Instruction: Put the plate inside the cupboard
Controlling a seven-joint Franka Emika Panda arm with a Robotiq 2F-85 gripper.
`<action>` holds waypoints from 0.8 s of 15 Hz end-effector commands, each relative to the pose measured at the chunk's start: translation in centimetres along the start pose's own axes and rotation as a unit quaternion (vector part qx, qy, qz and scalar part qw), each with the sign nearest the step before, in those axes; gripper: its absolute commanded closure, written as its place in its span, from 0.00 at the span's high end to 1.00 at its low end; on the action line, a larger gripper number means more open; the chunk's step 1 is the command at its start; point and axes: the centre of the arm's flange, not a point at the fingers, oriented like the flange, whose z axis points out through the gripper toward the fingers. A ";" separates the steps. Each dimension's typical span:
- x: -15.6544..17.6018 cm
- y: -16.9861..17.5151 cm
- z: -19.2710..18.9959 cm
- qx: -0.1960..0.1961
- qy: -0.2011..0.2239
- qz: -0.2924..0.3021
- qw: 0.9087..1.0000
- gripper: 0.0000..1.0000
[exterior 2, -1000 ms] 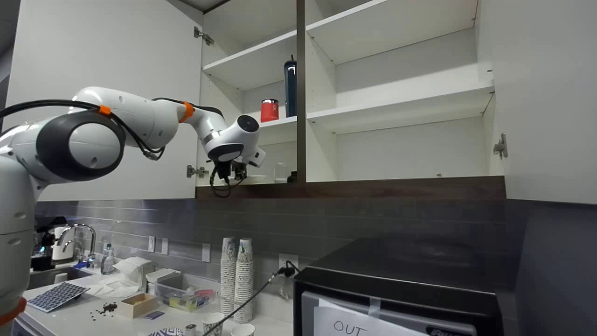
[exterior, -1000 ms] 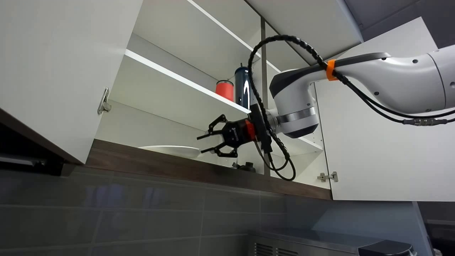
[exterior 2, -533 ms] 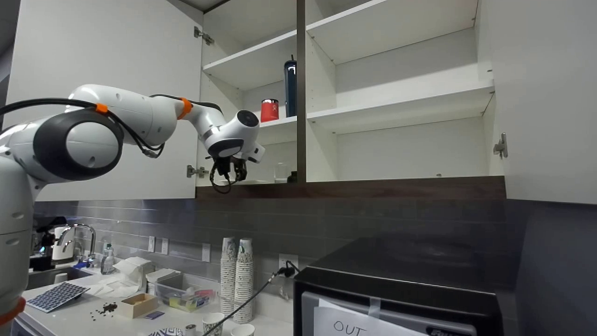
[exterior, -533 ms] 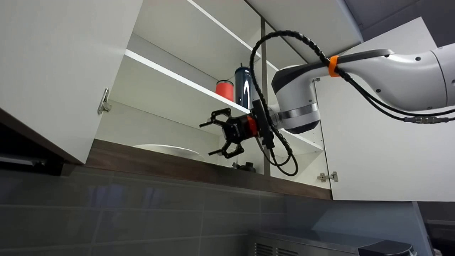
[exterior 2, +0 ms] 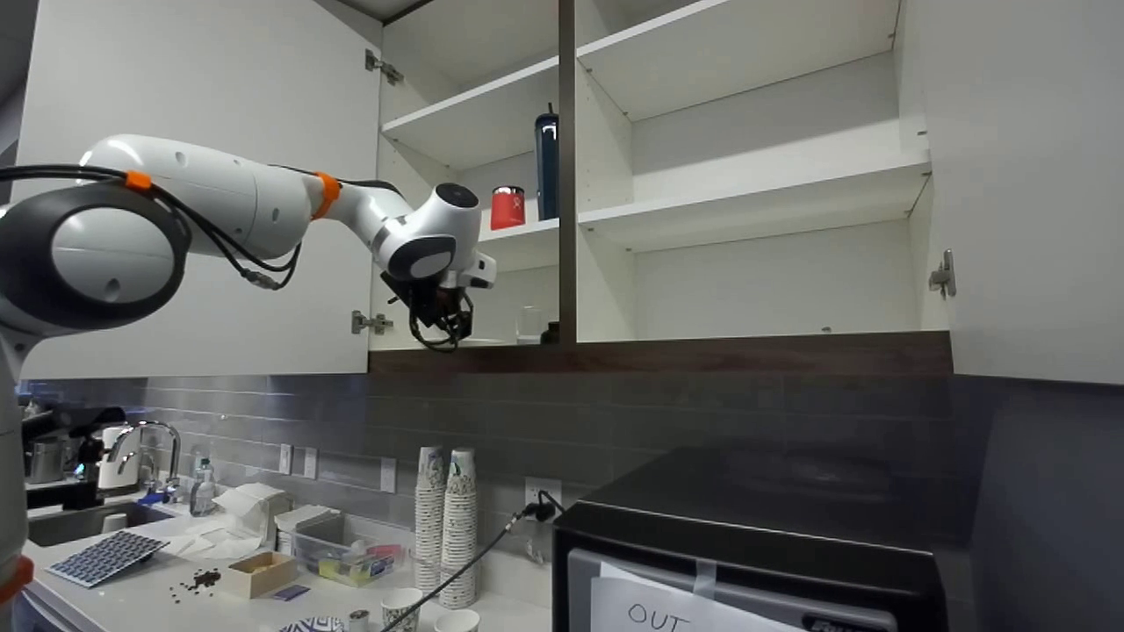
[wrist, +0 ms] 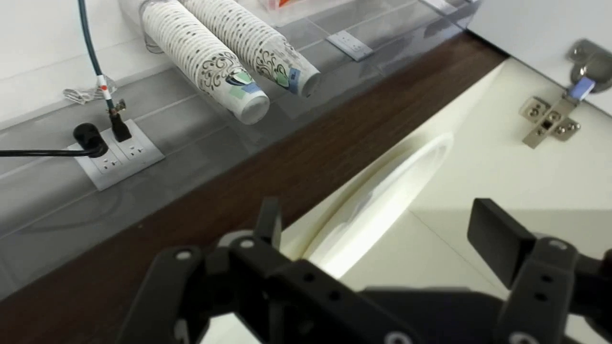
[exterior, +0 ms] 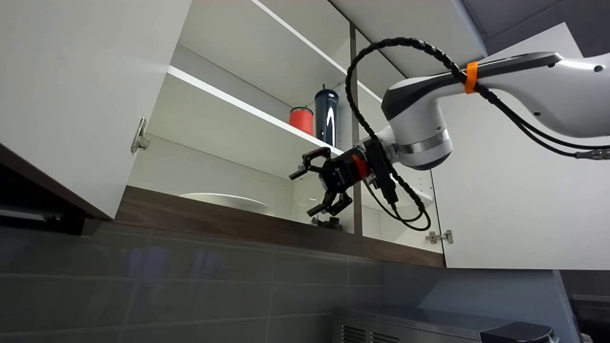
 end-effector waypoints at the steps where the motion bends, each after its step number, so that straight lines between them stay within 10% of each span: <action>1: -5.0 1.8 -2.3 -0.036 -0.037 -0.086 0.995 1.00; 12: -15.1 8.7 -7.4 -0.201 -0.100 -0.280 0.933 1.00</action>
